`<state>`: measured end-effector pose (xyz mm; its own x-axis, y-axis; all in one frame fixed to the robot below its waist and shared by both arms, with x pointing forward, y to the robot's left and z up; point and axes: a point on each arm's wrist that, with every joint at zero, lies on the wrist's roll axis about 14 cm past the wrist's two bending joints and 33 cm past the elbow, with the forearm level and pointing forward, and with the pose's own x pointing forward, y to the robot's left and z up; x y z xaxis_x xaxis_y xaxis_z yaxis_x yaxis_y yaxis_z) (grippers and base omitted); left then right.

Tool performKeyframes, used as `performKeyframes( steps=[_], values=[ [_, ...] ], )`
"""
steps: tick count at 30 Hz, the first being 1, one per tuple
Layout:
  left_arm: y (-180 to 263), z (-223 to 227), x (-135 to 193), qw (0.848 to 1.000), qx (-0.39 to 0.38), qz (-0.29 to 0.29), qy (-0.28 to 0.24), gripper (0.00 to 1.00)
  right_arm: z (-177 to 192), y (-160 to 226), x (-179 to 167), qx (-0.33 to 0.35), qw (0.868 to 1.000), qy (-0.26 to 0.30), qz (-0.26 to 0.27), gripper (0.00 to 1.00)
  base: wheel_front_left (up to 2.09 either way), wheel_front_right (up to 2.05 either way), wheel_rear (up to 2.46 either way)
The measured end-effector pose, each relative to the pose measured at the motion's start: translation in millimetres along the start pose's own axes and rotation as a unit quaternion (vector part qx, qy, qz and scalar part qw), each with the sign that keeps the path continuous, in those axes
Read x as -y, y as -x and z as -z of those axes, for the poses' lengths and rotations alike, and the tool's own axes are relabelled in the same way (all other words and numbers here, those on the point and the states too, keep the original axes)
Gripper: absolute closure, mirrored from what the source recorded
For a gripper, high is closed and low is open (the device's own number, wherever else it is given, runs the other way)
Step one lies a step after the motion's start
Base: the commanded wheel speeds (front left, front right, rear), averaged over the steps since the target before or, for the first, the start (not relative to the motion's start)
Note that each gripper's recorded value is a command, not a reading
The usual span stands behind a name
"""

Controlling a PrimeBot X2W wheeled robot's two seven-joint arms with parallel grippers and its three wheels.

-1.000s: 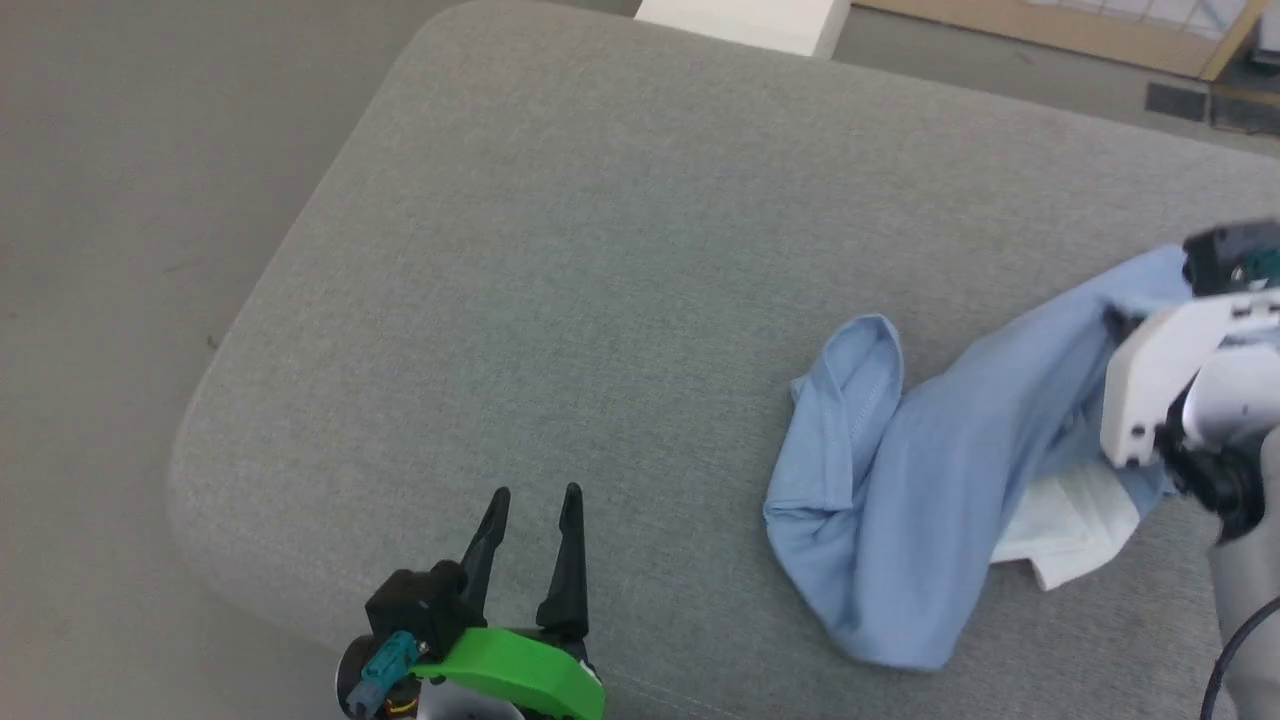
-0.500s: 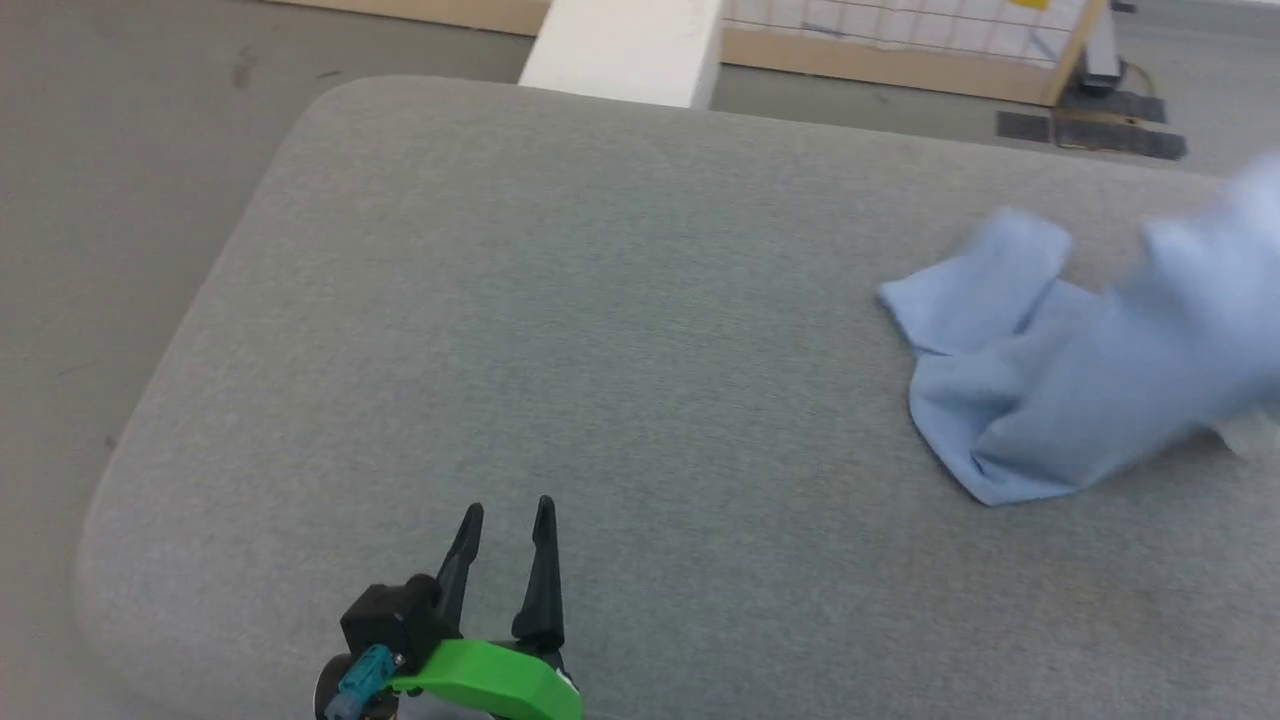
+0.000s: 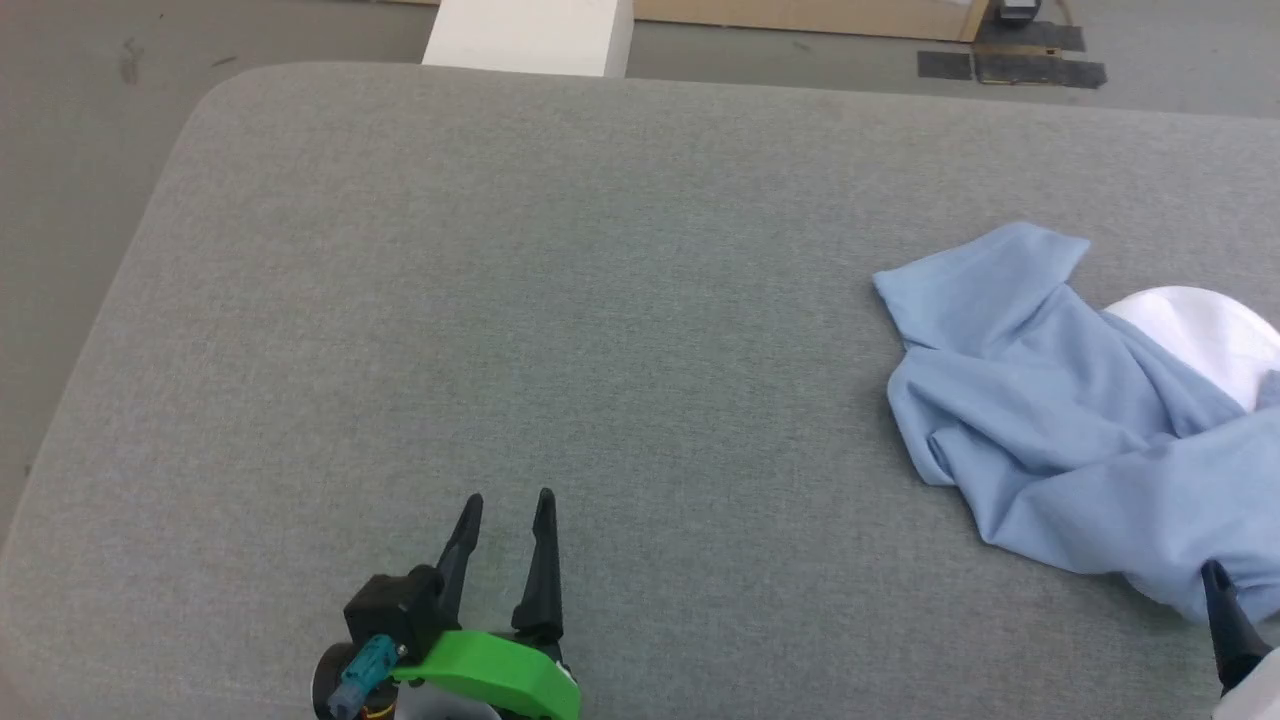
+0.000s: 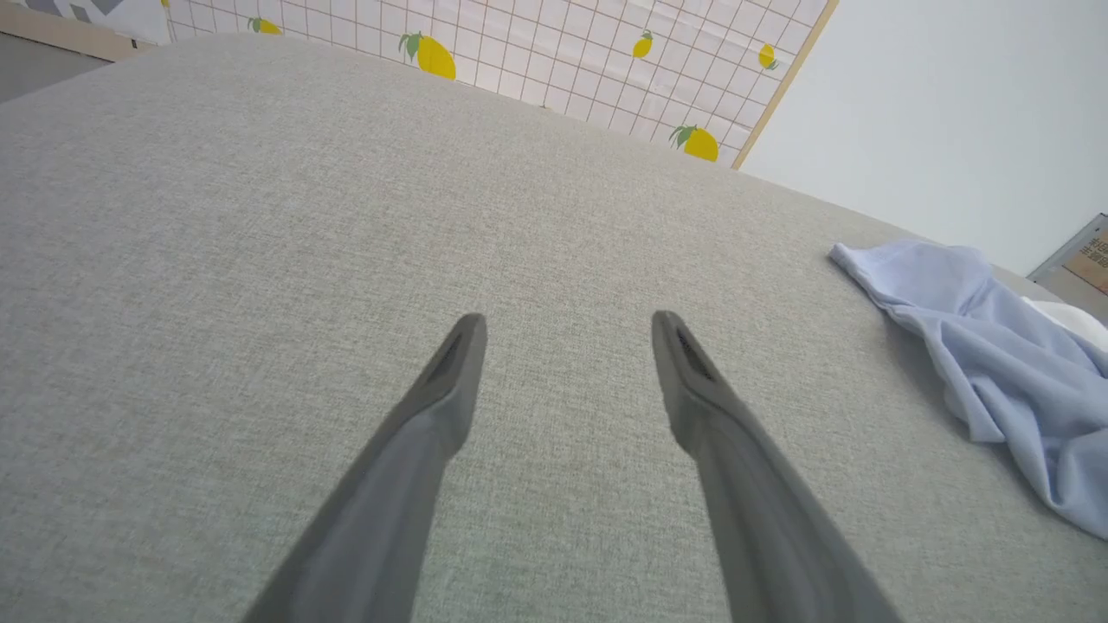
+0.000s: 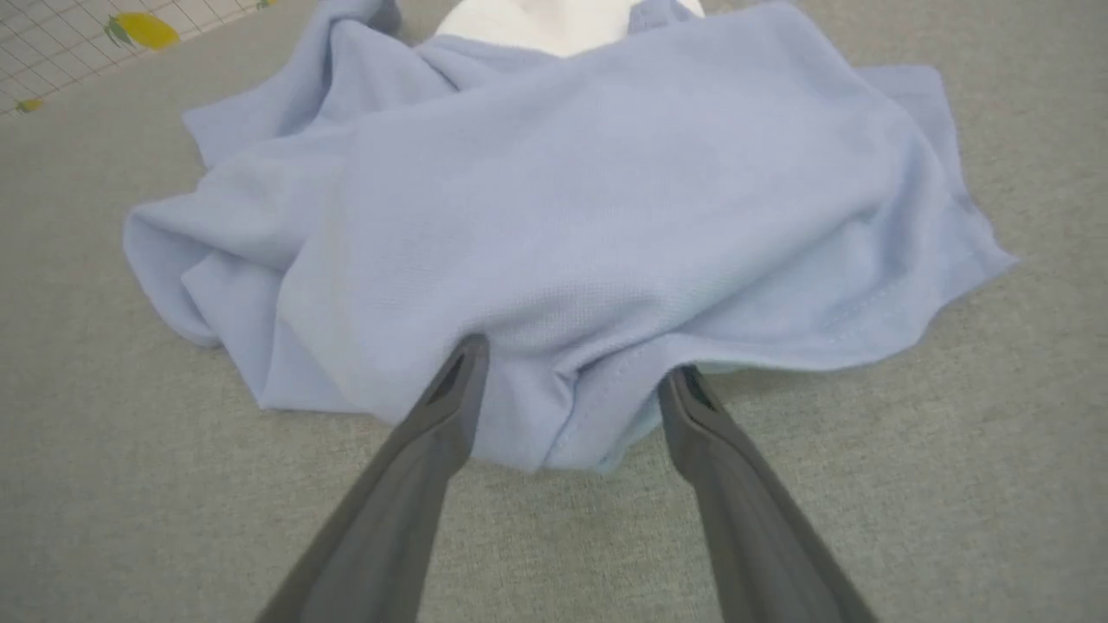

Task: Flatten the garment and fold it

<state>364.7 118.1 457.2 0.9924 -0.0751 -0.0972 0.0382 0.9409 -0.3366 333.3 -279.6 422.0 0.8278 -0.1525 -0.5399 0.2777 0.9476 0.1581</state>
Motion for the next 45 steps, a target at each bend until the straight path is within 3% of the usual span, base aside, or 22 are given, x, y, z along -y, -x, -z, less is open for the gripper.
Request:
performKeyframes(
  steps=[3, 6, 9, 10, 13, 22, 27, 31, 37, 45],
  values=[
    [-0.1, -4.3, 1.7, 1.0, 0.007, 0.003, -0.002, 0.0, -21.7, 7.9, -7.2, 0.039, 0.999, -0.002, -0.014, 0.0, 0.0, 0.0, 0.0],
    [0.2, -10.5, 4.7, 1.0, 0.017, 0.009, -0.004, 0.0, -63.5, 23.5, -6.8, 0.126, 0.992, -0.008, -0.017, 0.0, 0.0, 0.0, 0.0],
    [-0.3, -19.1, 8.1, 0.999, 0.031, 0.017, -0.008, 0.0, -100.4, 42.9, -6.3, 0.214, 0.977, 0.021, -0.008, 0.0, 0.0, 0.0, 0.0],
    [0.2, -26.2, 12.3, 0.999, 0.043, 0.025, -0.015, 0.0, -115.8, 52.9, -9.4, 0.264, 0.964, 0.033, -0.008, 0.0, 0.0, 0.0, 0.0],
    [1.7, -38.5, 20.9, 0.997, 0.063, 0.042, -0.018, 0.0, -120.0, 59.3, -12.3, 0.3, 0.953, 0.052, -0.006, 0.0, 0.0, 0.0, 0.0],
    [4.2, -46.0, 35.3, 0.994, 0.077, 0.066, -0.039, 0.0, -73.6, 50.2, -12.5, 0.278, 0.96, 0.033, -0.017, 0.0, 0.0, 0.0, 0.0],
    [-9.8, -47.0, 68.2, 0.989, 0.069, 0.127, -0.042, 0.0, -69.4, 53.0, -3.5, 0.283, 0.959, 0.029, -0.003, 0.0, 0.0, 0.0, 0.0],
    [-41.5, -63.3, 119.6, 0.969, 0.06, 0.222, -0.088, 0.0, -69.2, 48.2, 0.6, 0.281, 0.959, 0.029, 0.005, 0.0, 0.0, 0.0, 0.0],
    [-90.5, -66.9, 181.2, 0.934, 0.018, 0.316, -0.166, 0.0, -66.1, 33.3, 3.0, 0.268, 0.963, 0.027, 0.013, 0.0, 0.0, 0.0, 0.0],
    [-152.5, -19.7, 205.8, 0.904, -0.104, 0.343, -0.232, 0.0, -66.5, 11.9, 1.8, 0.256, 0.966, 0.03, 0.02, 0.0, 0.0, 0.0, 0.0]
  ],
)
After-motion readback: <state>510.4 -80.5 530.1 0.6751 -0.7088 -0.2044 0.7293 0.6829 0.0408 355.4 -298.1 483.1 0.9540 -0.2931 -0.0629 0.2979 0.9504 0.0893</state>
